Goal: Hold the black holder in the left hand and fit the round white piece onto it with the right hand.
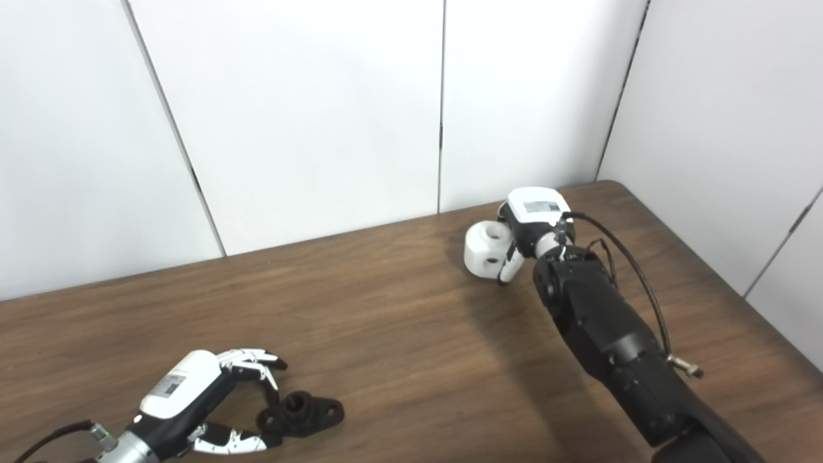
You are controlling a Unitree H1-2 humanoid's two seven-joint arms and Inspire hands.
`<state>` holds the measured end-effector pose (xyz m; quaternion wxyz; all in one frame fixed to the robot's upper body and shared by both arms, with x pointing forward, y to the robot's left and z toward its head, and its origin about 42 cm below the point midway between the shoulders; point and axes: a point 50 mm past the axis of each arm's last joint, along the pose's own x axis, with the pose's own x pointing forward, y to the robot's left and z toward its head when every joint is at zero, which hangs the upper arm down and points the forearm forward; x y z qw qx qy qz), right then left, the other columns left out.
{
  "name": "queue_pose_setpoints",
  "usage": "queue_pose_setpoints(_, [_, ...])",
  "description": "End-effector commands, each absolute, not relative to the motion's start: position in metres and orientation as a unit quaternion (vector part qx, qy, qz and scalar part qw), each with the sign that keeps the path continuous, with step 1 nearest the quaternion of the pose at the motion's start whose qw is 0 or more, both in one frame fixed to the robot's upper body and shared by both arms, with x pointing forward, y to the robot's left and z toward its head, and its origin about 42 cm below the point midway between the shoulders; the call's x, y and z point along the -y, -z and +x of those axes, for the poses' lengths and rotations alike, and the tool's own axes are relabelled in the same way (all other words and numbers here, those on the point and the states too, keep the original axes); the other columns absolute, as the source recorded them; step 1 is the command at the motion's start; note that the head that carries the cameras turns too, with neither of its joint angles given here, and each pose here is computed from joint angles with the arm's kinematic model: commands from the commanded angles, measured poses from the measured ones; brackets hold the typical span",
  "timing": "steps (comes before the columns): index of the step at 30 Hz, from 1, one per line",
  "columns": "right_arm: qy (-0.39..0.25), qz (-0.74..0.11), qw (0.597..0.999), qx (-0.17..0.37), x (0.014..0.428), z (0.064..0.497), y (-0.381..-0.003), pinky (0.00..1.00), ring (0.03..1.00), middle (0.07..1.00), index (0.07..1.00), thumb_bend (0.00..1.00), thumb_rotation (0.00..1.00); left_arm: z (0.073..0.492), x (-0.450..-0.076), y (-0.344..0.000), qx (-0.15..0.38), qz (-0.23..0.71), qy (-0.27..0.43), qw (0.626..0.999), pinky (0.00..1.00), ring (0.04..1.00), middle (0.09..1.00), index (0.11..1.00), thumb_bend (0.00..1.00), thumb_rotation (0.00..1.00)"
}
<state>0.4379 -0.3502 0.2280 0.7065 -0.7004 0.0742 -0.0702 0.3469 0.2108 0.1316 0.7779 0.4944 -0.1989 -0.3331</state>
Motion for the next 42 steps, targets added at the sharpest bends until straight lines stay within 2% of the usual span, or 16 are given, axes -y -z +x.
queue_pose_setpoints(1, [0.101,-0.709,0.698,-0.024,0.355,0.443,-0.253,0.82,0.785,0.741,0.485,0.52,0.14,0.33,-0.227,-0.101,0.112,0.523,0.377,0.756,0.78,0.823,0.78,0.478,0.52,0.05])
queue_pose_setpoints(13, [0.09,-0.709,0.7,0.007,0.35,0.437,-0.262,0.79,0.771,0.716,0.484,0.52,0.14,0.329,-0.222,-0.106,0.121,0.521,0.376,0.757,0.75,0.809,0.768,0.479,0.52,0.05])
queue_pose_setpoints(22, [0.014,-0.669,0.742,0.043,0.32,0.415,-0.289,0.7,0.794,0.734,0.484,0.52,0.14,0.329,-0.215,-0.098,0.128,0.509,0.377,0.763,0.75,0.819,0.779,0.479,0.52,0.05])
queue_pose_setpoints(28, [-0.042,-0.671,0.735,0.087,0.288,0.398,-0.31,0.72,0.856,0.756,0.482,0.52,0.14,0.332,-0.206,-0.092,0.123,0.51,0.377,0.763,0.79,0.845,0.808,0.479,0.52,0.06])
queue_pose_setpoints(42, [-0.135,-0.659,0.717,0.183,0.235,0.363,-0.327,0.67,0.824,0.752,0.481,0.52,0.14,0.335,-0.184,-0.089,0.116,0.52,0.374,0.759,0.83,0.873,0.82,0.479,0.53,0.07])
